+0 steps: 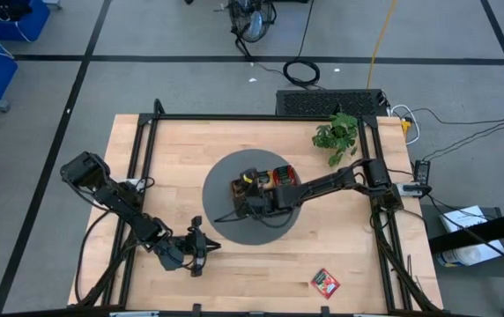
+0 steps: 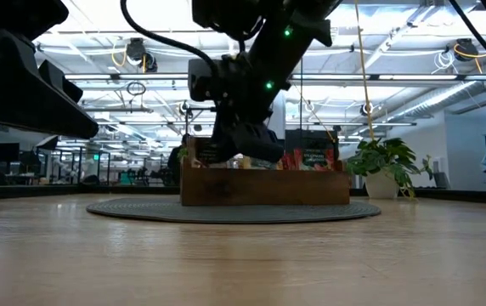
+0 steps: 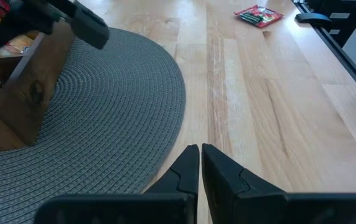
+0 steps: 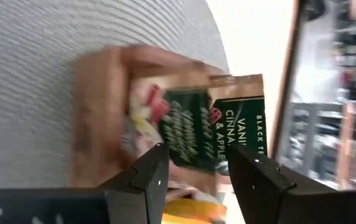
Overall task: Pick & Place Tea
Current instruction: Adjust the wooden organizer
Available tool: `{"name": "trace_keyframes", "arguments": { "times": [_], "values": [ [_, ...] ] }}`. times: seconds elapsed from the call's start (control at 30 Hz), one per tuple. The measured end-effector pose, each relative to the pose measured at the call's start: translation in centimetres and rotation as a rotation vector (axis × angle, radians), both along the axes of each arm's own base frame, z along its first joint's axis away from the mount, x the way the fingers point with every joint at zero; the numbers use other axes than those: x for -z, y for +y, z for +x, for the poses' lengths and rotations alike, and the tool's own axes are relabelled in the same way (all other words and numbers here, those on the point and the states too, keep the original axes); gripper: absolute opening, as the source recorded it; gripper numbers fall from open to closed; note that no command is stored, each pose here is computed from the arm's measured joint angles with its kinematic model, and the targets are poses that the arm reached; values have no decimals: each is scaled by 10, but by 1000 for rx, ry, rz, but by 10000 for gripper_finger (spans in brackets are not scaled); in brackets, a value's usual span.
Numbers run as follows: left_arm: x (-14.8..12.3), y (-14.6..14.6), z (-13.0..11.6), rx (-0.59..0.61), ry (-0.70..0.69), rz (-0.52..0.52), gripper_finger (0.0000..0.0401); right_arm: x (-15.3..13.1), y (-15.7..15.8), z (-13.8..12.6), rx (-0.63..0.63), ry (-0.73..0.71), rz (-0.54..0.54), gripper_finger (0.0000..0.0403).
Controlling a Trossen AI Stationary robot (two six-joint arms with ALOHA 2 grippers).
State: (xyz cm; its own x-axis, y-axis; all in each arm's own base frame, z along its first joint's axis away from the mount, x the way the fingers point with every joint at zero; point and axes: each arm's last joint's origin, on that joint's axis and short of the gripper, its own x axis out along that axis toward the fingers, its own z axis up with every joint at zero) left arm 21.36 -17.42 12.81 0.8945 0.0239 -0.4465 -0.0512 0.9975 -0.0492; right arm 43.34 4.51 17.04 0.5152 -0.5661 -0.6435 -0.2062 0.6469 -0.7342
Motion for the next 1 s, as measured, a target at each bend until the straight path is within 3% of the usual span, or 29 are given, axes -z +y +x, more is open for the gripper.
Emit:
{"name": "trace_keyframes", "arguments": {
  "times": [0.2, 0.33, 0.53, 0.7, 0.9, 1.0],
  "values": [
    [0, 0, 0, -1, 0, -2, 24, -17, 10, -6, -22, -17, -21, 153],
    [0, 0, 0, -2, 1, -4, 24, -46, 18, -16, -20, -91, 17, 153],
    [1, 0, -1, 1, 14, -2, 24, -105, 33, -51, -55, -198, 218, 144],
    [1, 0, -1, -35, 9, -57, 24, -145, 35, -98, 56, -264, 372, 112],
    [0, 6, 3, -154, -22, -149, 24, -117, 41, -155, 108, -286, 475, 12],
    [2, 17, 10, -264, -34, -227, 24, -91, 37, -177, 157, -368, 549, 11]
  ]
}}
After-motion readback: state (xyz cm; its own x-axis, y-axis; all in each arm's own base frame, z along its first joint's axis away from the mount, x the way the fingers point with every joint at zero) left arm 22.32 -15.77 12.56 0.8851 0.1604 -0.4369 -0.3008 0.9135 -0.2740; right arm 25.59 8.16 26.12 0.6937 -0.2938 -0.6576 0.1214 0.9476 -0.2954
